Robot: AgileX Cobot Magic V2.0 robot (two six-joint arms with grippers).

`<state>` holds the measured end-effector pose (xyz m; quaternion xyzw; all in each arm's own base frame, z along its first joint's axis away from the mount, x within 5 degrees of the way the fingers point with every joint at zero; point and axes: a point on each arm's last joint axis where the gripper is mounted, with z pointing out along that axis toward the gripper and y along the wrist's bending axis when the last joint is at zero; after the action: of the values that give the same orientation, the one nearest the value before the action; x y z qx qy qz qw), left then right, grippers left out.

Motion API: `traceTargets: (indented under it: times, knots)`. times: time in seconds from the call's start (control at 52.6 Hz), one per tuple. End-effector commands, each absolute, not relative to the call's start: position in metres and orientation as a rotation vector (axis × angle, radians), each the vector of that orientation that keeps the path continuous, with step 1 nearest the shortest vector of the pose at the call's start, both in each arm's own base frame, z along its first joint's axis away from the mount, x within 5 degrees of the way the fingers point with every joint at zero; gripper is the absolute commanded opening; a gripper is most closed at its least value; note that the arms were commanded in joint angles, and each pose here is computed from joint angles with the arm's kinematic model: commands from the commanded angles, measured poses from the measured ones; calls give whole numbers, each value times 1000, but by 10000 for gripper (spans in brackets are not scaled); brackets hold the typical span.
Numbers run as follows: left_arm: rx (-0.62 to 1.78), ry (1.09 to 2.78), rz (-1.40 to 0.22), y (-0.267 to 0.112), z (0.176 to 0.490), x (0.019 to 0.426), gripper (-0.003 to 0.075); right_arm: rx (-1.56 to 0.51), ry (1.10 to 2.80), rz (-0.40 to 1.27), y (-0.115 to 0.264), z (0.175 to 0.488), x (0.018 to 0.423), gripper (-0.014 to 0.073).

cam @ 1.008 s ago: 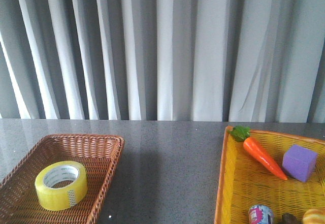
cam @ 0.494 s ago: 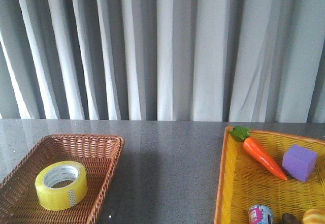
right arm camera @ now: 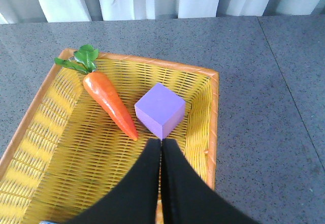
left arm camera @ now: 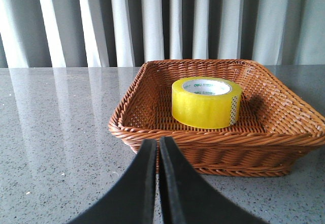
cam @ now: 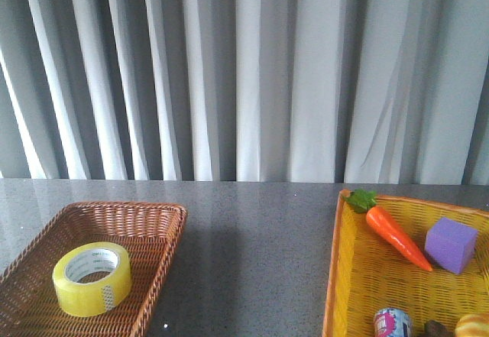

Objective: Transfer tape with both arms

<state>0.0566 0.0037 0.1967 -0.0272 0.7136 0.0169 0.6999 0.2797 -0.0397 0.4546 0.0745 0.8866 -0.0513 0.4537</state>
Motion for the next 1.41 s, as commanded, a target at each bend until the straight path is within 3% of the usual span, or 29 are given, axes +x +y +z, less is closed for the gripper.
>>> traceTargets:
  times: [0.0,0.59,0.761,0.875,1.103,1.217,1.388]
  knots:
    - [-65,1478,26,3,212,54,-7,169,2079,-144,-41,475,271,-8]
    - [-65,1478,26,3,212,54,-7,172,2074,-123,-39,475,270,-8]
    - [-65,1479,26,3,212,54,-6,152,1907,-87,-34,471,251,-8]
    - [-65,1479,26,3,212,54,-6,147,1748,-69,-28,444,218,-8]
    - [-65,1479,26,3,212,54,-6,127,1533,-73,-16,355,126,-8]
    - [-65,1479,26,3,212,54,-8,123,1491,-74,-11,302,89,-8]
    - [-65,1479,26,3,212,54,-7,121,1483,-75,-8,241,65,-8]
